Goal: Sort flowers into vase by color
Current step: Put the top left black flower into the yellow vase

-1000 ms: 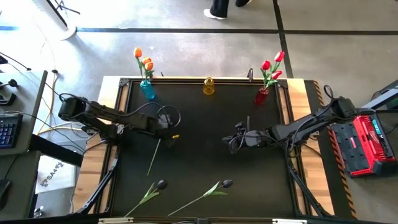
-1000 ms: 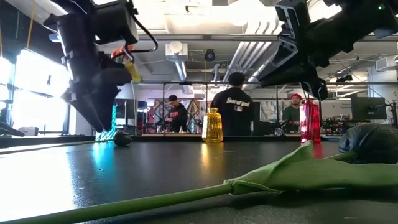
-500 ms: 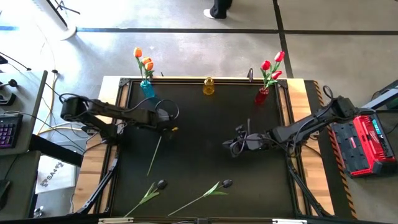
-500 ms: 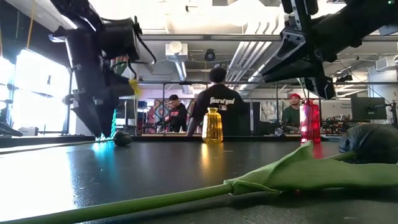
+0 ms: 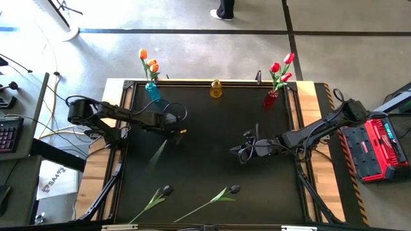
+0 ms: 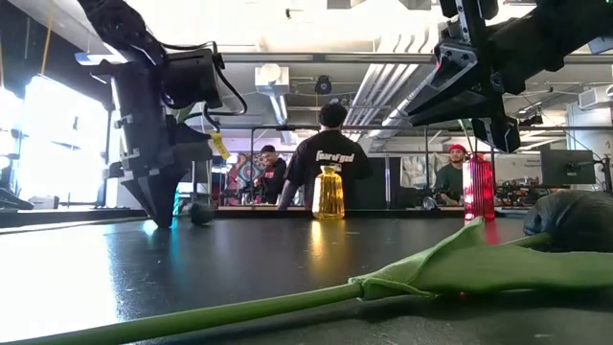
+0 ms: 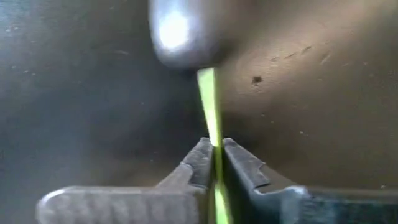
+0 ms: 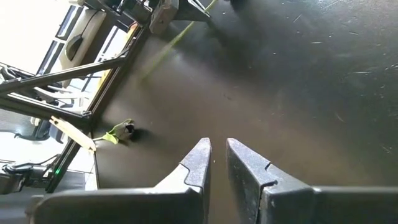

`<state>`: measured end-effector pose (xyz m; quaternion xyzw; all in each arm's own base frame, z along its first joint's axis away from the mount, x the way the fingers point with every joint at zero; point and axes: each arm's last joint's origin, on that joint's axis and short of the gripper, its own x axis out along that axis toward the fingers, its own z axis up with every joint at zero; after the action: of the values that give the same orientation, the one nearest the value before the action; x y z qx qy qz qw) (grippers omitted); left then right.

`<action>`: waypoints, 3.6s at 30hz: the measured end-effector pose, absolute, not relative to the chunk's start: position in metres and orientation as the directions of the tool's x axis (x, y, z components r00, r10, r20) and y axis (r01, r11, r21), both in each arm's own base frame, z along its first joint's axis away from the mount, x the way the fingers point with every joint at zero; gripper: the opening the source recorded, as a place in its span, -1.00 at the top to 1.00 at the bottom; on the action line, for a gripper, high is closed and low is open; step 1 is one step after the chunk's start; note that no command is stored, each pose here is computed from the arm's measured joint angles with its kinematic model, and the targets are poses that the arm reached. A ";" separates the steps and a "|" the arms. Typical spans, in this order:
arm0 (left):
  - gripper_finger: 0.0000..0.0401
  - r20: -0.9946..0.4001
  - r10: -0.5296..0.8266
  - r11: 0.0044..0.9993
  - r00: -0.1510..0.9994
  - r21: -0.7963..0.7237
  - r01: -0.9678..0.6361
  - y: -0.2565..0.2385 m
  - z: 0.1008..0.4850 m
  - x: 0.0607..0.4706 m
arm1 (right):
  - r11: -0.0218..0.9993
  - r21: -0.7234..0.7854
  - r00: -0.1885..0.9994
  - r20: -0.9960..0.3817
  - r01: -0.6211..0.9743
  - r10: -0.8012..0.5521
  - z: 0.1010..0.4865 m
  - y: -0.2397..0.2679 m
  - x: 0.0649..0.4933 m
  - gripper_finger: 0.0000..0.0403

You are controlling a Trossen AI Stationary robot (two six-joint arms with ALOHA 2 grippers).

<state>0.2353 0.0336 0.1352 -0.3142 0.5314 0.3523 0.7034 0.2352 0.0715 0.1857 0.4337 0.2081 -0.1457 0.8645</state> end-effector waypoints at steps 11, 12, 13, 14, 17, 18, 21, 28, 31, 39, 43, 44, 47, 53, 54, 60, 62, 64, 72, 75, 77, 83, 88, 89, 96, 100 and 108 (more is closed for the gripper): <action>0.99 -0.956 0.063 0.601 0.286 -0.192 -0.775 0.027 0.157 0.254 | 0.594 0.678 0.868 -0.491 0.433 -0.073 0.185 0.071 0.235 0.81; 0.99 -0.952 0.063 0.603 0.298 -0.202 -0.771 0.027 0.160 0.257 | 0.596 0.675 0.867 -0.493 0.435 -0.074 0.185 0.071 0.235 0.81; 0.99 -0.948 0.065 0.604 0.313 -0.212 -0.768 0.027 0.163 0.260 | 0.596 0.673 0.865 -0.496 0.437 -0.074 0.185 0.071 0.235 0.81; 0.99 -0.941 0.066 0.607 0.331 -0.226 -0.762 0.028 0.167 0.263 | 0.597 0.671 0.864 -0.498 0.439 -0.075 0.185 0.071 0.235 0.81; 1.00 -0.904 0.063 0.632 0.423 -0.292 -0.717 0.029 0.180 0.276 | 0.597 0.670 0.863 -0.500 0.440 -0.075 0.184 0.071 0.234 0.81; 1.00 -0.883 0.059 0.643 0.466 -0.323 -0.694 0.029 0.185 0.282 | 0.597 0.671 0.863 -0.500 0.440 -0.075 0.184 0.071 0.234 0.81; 1.00 -0.792 0.054 0.682 0.609 -0.416 -0.601 0.033 0.205 0.299 | 0.586 0.678 0.863 -0.500 0.443 -0.075 0.184 0.071 0.234 0.81; 1.00 -0.563 0.120 0.780 0.818 -0.456 -0.428 0.058 0.253 0.324 | 0.579 0.689 0.868 -0.492 0.435 -0.067 0.185 0.072 0.235 0.81; 1.00 -0.473 0.169 0.808 0.864 -0.436 -0.397 0.074 0.267 0.327 | 0.575 0.699 0.875 -0.480 0.425 -0.064 0.186 0.072 0.236 0.81; 1.00 -0.129 0.206 0.924 0.970 -0.301 -0.236 0.099 0.301 0.332 | 0.520 0.733 0.883 -0.459 0.438 -0.097 0.188 0.071 0.236 0.81; 1.00 -0.008 0.216 0.967 0.976 -0.133 -0.215 0.103 0.312 0.333 | 0.474 0.765 0.894 -0.429 0.435 -0.127 0.190 0.075 0.236 0.81; 1.00 0.014 0.218 0.971 0.976 -0.106 -0.216 0.104 0.313 0.333 | 0.451 0.774 0.892 -0.426 0.445 -0.150 0.190 0.076 0.235 0.81; 1.00 0.046 0.206 0.975 0.977 -0.089 -0.201 0.112 0.309 0.337 | 0.388 0.788 0.878 -0.419 0.478 -0.231 0.189 0.078 0.232 0.81; 1.00 0.111 0.173 0.981 0.979 -0.107 -0.161 0.135 0.294 0.345 | 0.366 0.790 0.868 -0.410 0.492 -0.280 0.189 0.077 0.231 0.81; 1.00 0.130 0.172 0.981 0.977 -0.112 -0.158 0.139 0.294 0.345 | 0.365 0.790 0.867 -0.411 0.493 -0.283 0.189 0.076 0.231 0.81; 1.00 0.176 0.141 0.988 0.974 -0.087 -0.128 0.160 0.296 0.336 | 0.351 0.787 0.855 -0.410 0.507 -0.317 0.189 0.068 0.234 0.81; 1.00 0.175 0.151 0.987 0.973 -0.085 -0.138 0.167 0.296 0.332 | 0.347 0.784 0.850 -0.410 0.514 -0.332 0.189 0.064 0.235 0.81; 1.00 0.175 0.174 0.984 0.969 -0.079 -0.163 0.175 0.296 0.328 | 0.341 0.783 0.844 -0.410 0.520 -0.346 0.189 0.060 0.236 0.81; 1.00 0.165 0.167 0.986 0.972 -0.028 -0.164 0.199 0.283 0.323 | 0.331 0.798 0.852 -0.398 0.504 -0.340 0.191 0.051 0.240 0.81; 1.00 0.155 0.139 0.990 0.978 -0.028 -0.136 0.202 0.272 0.328 | 0.326 0.808 0.858 -0.382 0.490 -0.343 0.193 0.050 0.242 0.81; 1.00 0.179 0.134 0.991 0.975 -0.015 -0.133 0.203 0.270 0.330 | 0.324 0.814 0.862 -0.372 0.482 -0.345 0.194 0.050 0.242 0.81; 1.00 0.246 0.126 0.990 0.961 0.026 -0.137 0.204 0.268 0.332 | 0.316 0.823 0.864 -0.358 0.471 -0.355 0.195 0.049 0.243 0.81; 1.00 0.227 0.131 0.987 0.965 0.056 -0.147 0.207 0.257 0.336 | 0.312 0.823 0.854 -0.345 0.475 -0.390 0.196 0.049 0.242 0.81; 1.00 0.222 0.132 0.988 0.966 0.055 -0.147 0.208 0.254 0.337 | 0.312 0.822 0.852 -0.344 0.476 -0.393 0.196 0.048 0.242 0.81; 1.00 0.251 0.163 0.981 0.954 0.065 -0.185 0.212 0.248 0.338 | 0.310 0.823 0.849 -0.338 0.476 -0.407 0.196 0.048 0.242 0.81; 1.00 0.293 0.190 0.971 0.937 0.086 -0.224 0.218 0.262 0.339 | 0.309 0.826 0.852 -0.335 0.471 -0.403 0.197 0.048 0.243 0.81; 1.00 0.320 0.198 0.956 0.926 0.145 -0.255 0.229 0.292 0.346 | 0.306 0.836 0.860 -0.323 0.455 -0.395 0.198 0.049 0.243 0.81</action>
<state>0.3458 0.2294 0.2923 0.0923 -0.1529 0.1158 0.9771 0.2432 0.0487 0.1982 0.5271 0.0282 -0.2632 0.8075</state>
